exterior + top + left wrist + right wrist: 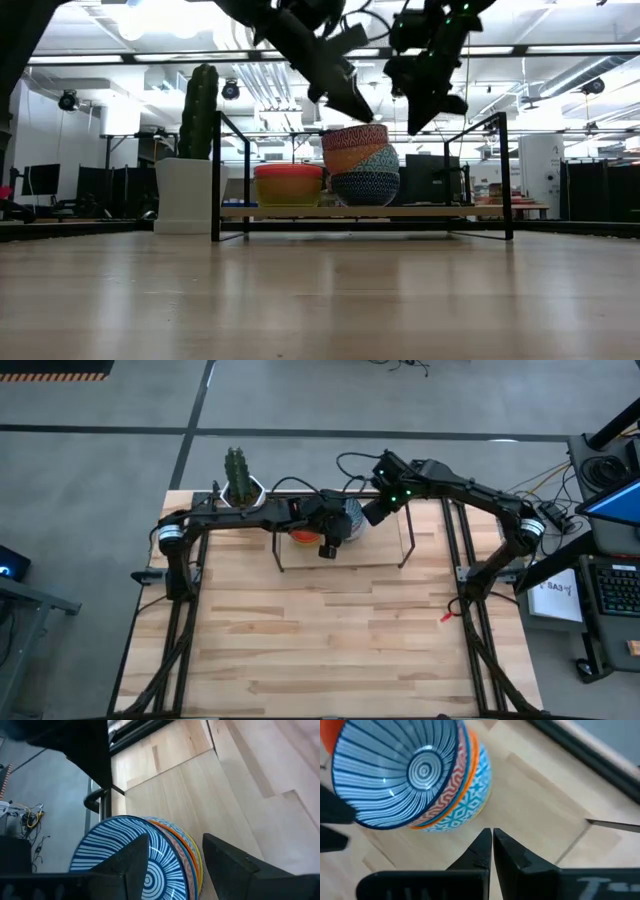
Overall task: Place and stack bowls onto a shelf
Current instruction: Adjust the right pattern bowls
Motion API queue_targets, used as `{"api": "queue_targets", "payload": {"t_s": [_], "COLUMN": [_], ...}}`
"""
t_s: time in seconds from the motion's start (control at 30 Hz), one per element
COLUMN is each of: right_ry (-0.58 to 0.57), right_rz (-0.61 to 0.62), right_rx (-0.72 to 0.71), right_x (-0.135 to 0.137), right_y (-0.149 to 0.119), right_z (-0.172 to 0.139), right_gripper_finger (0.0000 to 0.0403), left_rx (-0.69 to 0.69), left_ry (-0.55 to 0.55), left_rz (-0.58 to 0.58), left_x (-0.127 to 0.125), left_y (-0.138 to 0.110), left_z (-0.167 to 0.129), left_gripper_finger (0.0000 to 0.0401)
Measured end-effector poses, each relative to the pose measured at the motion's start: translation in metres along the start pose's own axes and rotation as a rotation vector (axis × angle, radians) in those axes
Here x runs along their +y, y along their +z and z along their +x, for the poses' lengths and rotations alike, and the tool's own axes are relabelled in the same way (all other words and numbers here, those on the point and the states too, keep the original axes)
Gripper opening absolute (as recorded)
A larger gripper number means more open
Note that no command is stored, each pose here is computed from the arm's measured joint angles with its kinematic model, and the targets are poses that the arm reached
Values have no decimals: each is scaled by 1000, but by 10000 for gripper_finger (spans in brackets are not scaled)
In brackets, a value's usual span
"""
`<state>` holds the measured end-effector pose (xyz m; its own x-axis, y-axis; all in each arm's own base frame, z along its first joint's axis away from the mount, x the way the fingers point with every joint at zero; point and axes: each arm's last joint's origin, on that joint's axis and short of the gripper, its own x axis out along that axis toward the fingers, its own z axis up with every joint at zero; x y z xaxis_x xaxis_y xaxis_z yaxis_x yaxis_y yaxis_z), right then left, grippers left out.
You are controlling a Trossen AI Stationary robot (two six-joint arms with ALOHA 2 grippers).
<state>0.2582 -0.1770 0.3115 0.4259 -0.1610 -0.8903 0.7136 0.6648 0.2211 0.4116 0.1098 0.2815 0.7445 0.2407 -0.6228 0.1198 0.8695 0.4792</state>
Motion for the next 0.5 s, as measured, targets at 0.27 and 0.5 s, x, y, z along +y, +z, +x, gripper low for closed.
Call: {"api": "queue_targets", "payload": {"t_s": [0.27, 0.5], "right_ry": [-5, -26], "right_rz": [-3, -71], "right_rx": [-92, -156], "right_x": [3, 22], "right_y": [-8, -20], "right_z": [-32, -50], "right_gripper_finger": [9, 9], "left_rx": [19, 116], "left_ry": [-31, -175], "left_rz": [-30, -57], "left_x": [2, -7], "left_y": [3, -9], "left_z": [-29, -55], "left_gripper_finger": [169, 169]}}
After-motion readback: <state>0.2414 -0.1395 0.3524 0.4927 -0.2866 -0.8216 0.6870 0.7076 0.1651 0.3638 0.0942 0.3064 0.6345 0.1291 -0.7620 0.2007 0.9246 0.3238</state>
